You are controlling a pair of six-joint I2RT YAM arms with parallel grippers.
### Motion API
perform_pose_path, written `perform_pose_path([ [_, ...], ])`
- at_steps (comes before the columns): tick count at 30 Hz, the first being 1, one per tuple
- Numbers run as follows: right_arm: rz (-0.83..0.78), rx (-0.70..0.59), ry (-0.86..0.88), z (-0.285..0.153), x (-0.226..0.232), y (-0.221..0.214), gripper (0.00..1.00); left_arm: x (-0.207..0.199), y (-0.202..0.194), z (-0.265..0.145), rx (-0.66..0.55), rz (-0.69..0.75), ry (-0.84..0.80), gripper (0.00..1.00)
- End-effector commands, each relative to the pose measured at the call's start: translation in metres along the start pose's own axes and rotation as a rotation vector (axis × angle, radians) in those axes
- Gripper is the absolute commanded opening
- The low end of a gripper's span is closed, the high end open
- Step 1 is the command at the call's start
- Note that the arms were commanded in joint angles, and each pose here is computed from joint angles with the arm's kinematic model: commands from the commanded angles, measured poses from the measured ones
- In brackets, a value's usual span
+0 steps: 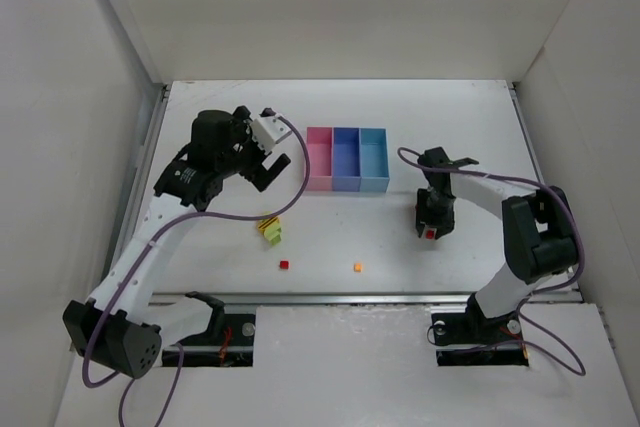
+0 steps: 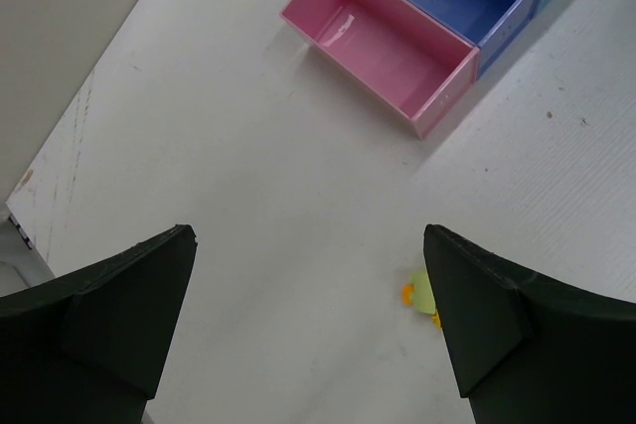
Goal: Sort the legos into containers by color
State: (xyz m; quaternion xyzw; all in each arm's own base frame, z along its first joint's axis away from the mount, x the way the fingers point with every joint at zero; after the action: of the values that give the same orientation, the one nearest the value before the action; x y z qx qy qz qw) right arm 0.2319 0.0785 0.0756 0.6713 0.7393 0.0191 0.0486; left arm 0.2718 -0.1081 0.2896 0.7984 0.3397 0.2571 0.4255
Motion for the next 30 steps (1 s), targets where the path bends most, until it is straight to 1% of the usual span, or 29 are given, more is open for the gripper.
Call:
perform_pose_path([
  [1,0.013,-0.029,-0.006,0.002,0.002,0.002,0.49,-0.003,0.011,-0.008,-0.063,0.005,-0.003,1.0],
  [2,0.013,-0.029,-0.006,0.002,0.002,0.002,0.4,-0.003,0.007,-0.006,-0.052,0.012,-0.006,1.0],
  [3,0.013,-0.029,-0.006,0.002,0.002,0.002,0.4,-0.003,0.007,-0.006,-0.052,0.012,-0.006,1.0],
  [4,0.013,-0.029,-0.006,0.002,0.002,0.002,0.3,-0.004,0.008,-0.009,-0.06,0.014,-0.004,1.0],
  [7,0.013,-0.029,-0.006,0.002,0.002,0.002,0.16,-0.003,0.005,-0.008,-0.049,0.012,0.003,1.0],
  [8,0.013,-0.031,-0.017,0.003,0.0,0.002,0.05,-0.003,0.005,-0.008,-0.049,0.012,0.003,1.0],
  [9,0.014,-0.043,-0.014,0.0,0.0,0.003,0.0,-0.004,0.001,-0.006,-0.041,0.01,0.0,1.0],
  [10,0.015,-0.053,-0.012,-0.002,0.001,0.006,0.0,-0.004,0.001,-0.006,-0.041,0.01,0.0,1.0],
  [13,-0.069,-0.098,0.011,-0.016,0.014,0.013,0.0,-0.004,-0.002,-0.005,-0.032,0.007,-0.002,1.0],
  [15,-0.147,-0.151,0.028,-0.037,0.028,0.018,0.0,-0.006,-0.005,-0.003,-0.026,-0.004,-0.014,1.0],
  [17,-0.232,-0.285,0.057,-0.073,0.053,0.04,0.0,-0.008,-0.009,-0.002,-0.017,-0.02,-0.016,1.0],
  [18,-0.26,-0.352,0.073,-0.09,0.059,0.051,0.0,-0.005,-0.004,-0.002,-0.04,-0.035,0.008,1.0],
  [19,-0.259,-0.407,0.108,-0.103,0.065,0.062,0.0,-0.002,-0.001,-0.001,-0.056,-0.067,0.037,1.0],
  [20,-0.258,-0.503,0.129,-0.129,0.071,0.084,0.0,-0.001,0.002,-0.001,-0.076,-0.142,0.066,1.0],
  [21,-0.257,-0.518,0.133,-0.13,0.077,0.097,0.0,0.003,0.006,0.0,-0.105,-0.168,0.1,1.0],
  [22,-0.269,-0.531,0.132,-0.133,0.081,0.108,0.0,0.009,0.006,0.002,-0.105,-0.206,0.161,1.0],
  [23,-0.267,-0.581,0.136,-0.147,0.083,0.129,0.0,0.012,0.007,0.002,-0.119,-0.238,0.192,1.0],
  [24,-0.269,-0.582,0.14,-0.145,0.084,0.141,0.0,0.014,0.012,-0.001,-0.14,-0.282,0.219,1.0],
  [25,-0.303,-0.564,0.136,-0.136,0.091,0.16,0.0,0.02,0.013,-0.002,-0.148,-0.287,0.249,1.0],
  [26,-0.325,-0.521,0.133,-0.118,0.094,0.162,0.0,0.021,0.013,-0.002,-0.147,-0.288,0.258,1.0],
  [27,-0.333,-0.535,0.133,-0.121,0.098,0.174,0.0,0.021,0.012,-0.002,-0.147,-0.288,0.258,1.0],
  [28,-0.337,-0.493,0.126,-0.101,0.102,0.182,0.0,0.021,0.01,-0.002,-0.133,-0.276,0.258,1.0],
  [30,-0.321,-0.479,0.105,-0.094,0.105,0.192,0.0,0.02,0.008,-0.003,-0.12,-0.268,0.257,1.0],
])
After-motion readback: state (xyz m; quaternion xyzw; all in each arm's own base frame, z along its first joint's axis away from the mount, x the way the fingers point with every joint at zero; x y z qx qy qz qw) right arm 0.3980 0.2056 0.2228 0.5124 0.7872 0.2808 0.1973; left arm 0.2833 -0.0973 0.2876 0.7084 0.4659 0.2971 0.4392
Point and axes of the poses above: each gripper's point midway between its finger pads, its own z axis out along the fingers, its own x axis along the line the jaws close on, y = z × x, the point moved 6 cm from there along -z, back along the fingers, and after that the axes turned 15 degrees about -z, right-handed, at the moved point
